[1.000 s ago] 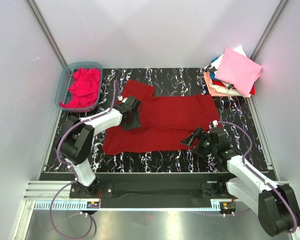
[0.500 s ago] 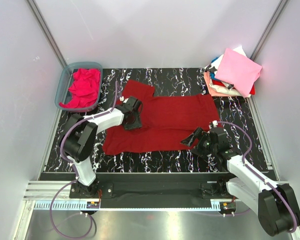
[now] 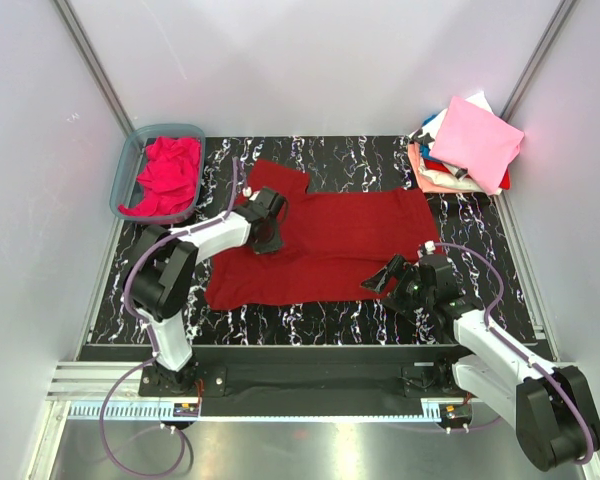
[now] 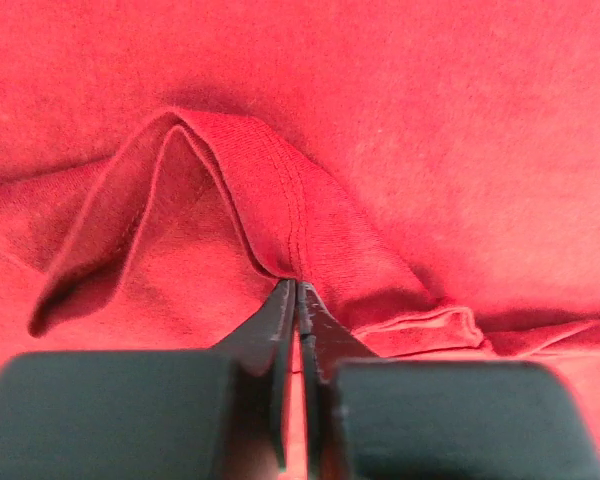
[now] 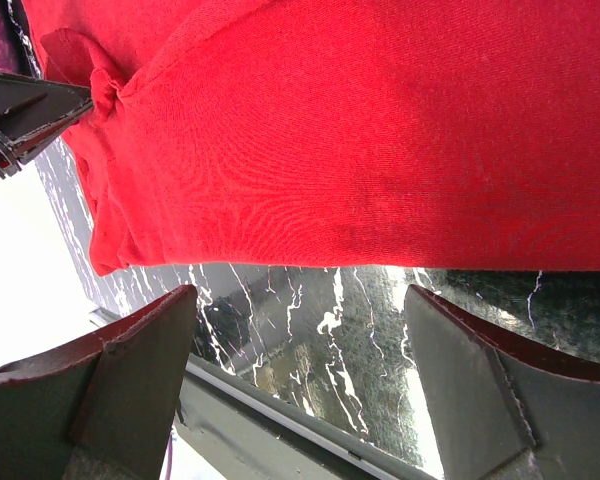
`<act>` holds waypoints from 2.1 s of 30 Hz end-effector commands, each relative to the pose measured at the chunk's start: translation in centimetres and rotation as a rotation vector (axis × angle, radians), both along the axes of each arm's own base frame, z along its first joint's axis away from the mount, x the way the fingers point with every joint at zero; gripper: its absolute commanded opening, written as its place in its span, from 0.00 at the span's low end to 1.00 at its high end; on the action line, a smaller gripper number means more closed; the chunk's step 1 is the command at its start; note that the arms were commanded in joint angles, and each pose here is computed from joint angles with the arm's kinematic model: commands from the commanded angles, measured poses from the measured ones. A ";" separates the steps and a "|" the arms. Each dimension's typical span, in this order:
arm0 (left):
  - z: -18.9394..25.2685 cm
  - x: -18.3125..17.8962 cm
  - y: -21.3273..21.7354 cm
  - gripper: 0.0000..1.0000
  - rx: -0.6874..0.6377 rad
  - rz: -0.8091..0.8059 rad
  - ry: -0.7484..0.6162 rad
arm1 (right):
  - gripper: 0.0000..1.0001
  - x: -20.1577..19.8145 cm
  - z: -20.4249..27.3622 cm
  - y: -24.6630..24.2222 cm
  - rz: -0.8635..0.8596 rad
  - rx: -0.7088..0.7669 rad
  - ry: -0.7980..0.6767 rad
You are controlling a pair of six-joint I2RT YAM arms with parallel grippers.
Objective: Fold and stack the t-shirts
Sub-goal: Fold the tshirt
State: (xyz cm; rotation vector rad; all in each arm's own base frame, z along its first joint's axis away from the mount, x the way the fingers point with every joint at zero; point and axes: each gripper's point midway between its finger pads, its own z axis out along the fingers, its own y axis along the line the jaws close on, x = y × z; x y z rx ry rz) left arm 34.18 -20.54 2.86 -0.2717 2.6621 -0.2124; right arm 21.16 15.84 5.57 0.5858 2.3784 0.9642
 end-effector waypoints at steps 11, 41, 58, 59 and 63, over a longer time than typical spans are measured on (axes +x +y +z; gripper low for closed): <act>4.9 4.4 -1.9 0.00 -0.019 -0.037 -0.110 | 0.92 1.1 1.9 0.8 0.018 0.027 -0.057; 4.5 1.6 5.7 0.60 0.185 -0.024 -0.108 | 0.92 1.2 1.6 1.1 0.035 0.031 -0.044; 0.4 1.5 5.8 0.53 0.239 -0.075 -0.046 | 0.92 1.2 1.5 1.1 0.034 0.029 -0.040; 0.3 1.4 6.0 0.53 0.243 -0.072 -0.044 | 0.92 1.2 1.5 1.1 0.034 0.029 -0.038; -0.2 1.4 6.2 0.54 0.260 -0.071 -0.037 | 0.92 1.2 1.5 1.1 0.035 0.029 -0.036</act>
